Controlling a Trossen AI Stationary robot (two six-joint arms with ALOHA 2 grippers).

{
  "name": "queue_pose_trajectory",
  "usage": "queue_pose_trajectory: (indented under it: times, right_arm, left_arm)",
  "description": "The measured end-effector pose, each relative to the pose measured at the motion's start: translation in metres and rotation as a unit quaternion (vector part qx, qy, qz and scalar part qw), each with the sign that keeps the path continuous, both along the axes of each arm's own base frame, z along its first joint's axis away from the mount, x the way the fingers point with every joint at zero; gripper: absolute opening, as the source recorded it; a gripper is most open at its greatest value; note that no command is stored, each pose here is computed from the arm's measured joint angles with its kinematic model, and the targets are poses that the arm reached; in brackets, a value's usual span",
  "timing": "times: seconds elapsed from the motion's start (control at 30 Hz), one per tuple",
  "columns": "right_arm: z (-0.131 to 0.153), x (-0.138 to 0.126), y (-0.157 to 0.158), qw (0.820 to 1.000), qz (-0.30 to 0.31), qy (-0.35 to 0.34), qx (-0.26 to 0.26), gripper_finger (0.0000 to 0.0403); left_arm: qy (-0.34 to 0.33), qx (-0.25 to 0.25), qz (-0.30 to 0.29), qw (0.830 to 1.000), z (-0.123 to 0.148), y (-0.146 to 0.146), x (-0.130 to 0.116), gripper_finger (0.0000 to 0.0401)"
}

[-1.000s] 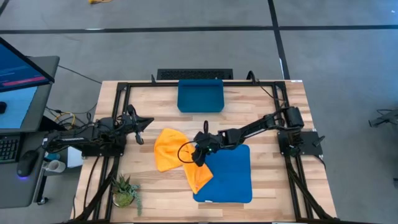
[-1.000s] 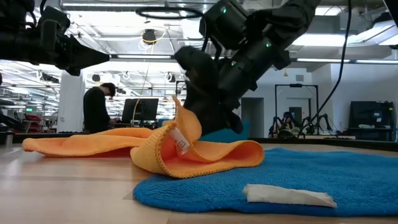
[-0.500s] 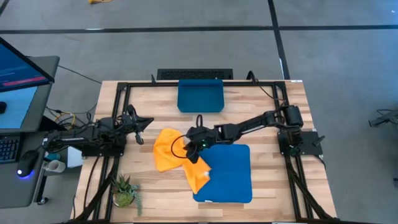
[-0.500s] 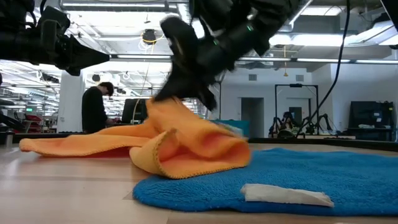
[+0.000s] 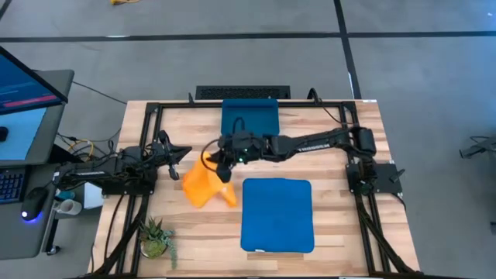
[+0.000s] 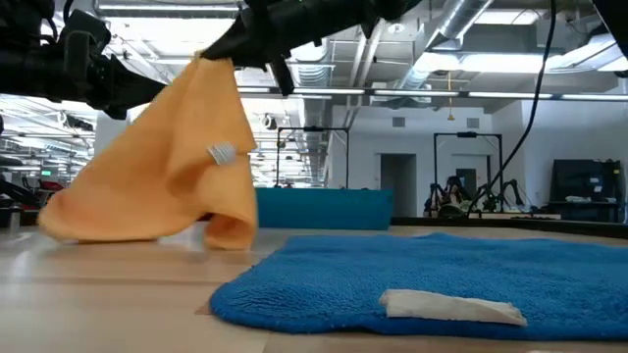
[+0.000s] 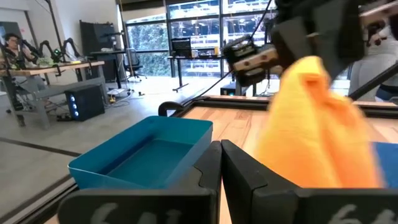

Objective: Roll microfiber towels into tight, uniform cylinder then place into a basket
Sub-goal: Prepare the table to fold the microfiber towels, then fold the blue microfiber towel

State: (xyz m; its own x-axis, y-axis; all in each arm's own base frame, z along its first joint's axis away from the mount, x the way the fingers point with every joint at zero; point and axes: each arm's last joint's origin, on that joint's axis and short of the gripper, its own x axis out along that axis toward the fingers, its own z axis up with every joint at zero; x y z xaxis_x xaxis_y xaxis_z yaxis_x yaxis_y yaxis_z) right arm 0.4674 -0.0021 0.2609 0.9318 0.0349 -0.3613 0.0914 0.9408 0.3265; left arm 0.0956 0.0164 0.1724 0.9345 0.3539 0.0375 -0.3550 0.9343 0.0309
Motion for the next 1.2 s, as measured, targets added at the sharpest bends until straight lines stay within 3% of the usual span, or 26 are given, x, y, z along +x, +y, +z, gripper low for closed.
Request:
queue_pose_trajectory:
  times: [0.3,0.67,0.93,1.2]
  right_arm:
    - [-0.035,0.002,0.011,0.996,0.004,0.087,0.003,0.0037]
    - [-0.053,0.008,0.007,0.994,0.005,0.105,-0.007,0.0152]
    - [-0.018,-0.012,-0.013,0.992,-0.011,0.122,0.009,0.0198]
    - [0.024,-0.045,0.007,0.988,0.032,0.144,-0.034,0.0195]
  left_arm:
    - [0.000,0.002,0.000,1.000,0.000,0.000,0.000,0.0000]
    - [0.000,0.000,0.000,1.000,0.000,0.000,0.000,0.0000]
    - [-0.001,0.000,0.000,1.000,0.000,0.000,0.000,0.0000]
    - [0.000,0.000,0.000,1.000,0.000,0.000,0.000,0.0000]
